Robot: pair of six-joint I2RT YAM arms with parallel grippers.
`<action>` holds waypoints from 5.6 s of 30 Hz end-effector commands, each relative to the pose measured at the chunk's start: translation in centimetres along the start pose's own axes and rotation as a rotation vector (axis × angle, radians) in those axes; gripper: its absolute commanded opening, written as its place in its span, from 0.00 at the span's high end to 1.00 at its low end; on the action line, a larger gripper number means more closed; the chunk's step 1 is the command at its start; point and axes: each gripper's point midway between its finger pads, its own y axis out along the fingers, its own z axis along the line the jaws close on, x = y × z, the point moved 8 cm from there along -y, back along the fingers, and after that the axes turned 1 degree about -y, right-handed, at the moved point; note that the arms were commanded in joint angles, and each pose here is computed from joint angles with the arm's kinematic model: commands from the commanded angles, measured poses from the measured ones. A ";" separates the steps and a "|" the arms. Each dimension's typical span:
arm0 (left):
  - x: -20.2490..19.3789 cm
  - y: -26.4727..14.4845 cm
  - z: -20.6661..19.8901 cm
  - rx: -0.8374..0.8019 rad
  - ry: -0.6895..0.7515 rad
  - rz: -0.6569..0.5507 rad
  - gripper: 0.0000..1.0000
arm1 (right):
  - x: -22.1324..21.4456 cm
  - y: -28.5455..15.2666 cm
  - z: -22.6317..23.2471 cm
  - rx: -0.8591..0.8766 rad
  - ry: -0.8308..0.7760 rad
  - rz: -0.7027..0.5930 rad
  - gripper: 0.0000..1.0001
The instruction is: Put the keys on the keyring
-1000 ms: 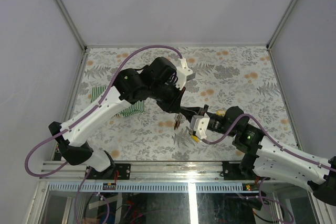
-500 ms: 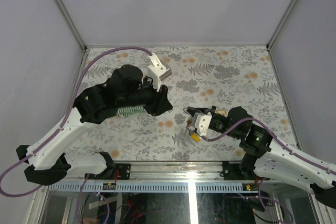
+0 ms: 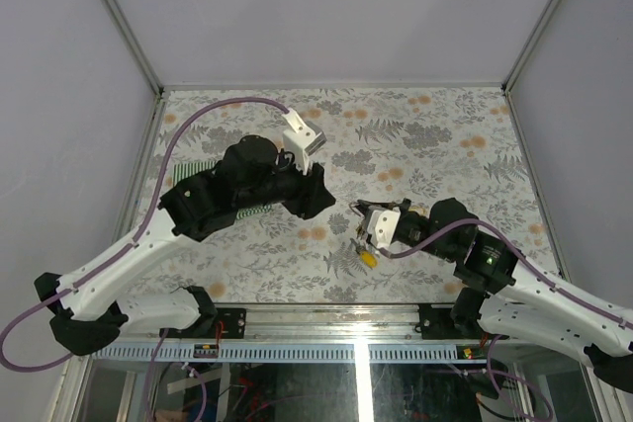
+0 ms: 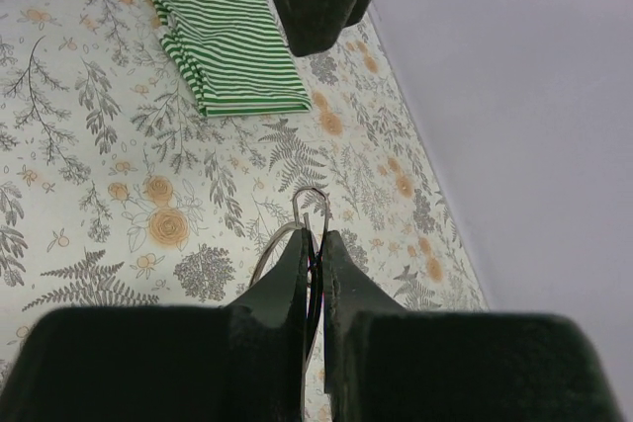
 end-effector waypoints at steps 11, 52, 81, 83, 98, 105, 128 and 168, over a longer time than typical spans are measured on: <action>-5.1 4.6 3.4 0.186 -0.156 -0.059 0.53 | 2.4 -5.0 -3.2 -0.275 0.331 0.054 1.00; -17.2 19.5 0.1 0.277 -0.117 0.265 0.50 | 3.5 -11.2 -3.7 -0.388 0.725 0.327 1.00; -17.7 22.4 2.0 0.047 0.364 0.522 0.61 | 3.4 -11.1 -2.8 -0.337 0.759 0.326 1.00; -17.8 22.5 2.1 0.044 0.367 0.530 0.63 | 3.3 -11.1 -2.8 -0.336 0.759 0.329 1.00; -18.5 22.9 2.6 0.020 0.356 0.570 0.72 | 3.3 -11.0 -2.7 -0.326 0.759 0.332 1.00; -19.4 22.9 2.9 0.009 0.348 0.598 0.78 | 3.3 -10.8 -2.7 -0.318 0.759 0.336 1.00; -15.5 19.9 2.4 0.008 0.332 0.441 1.00 | 3.6 -10.2 -2.8 -0.303 0.756 0.330 1.00; -14.4 22.6 3.4 -0.179 0.496 0.387 0.61 | 3.3 -11.1 -2.4 -0.322 0.773 0.284 1.00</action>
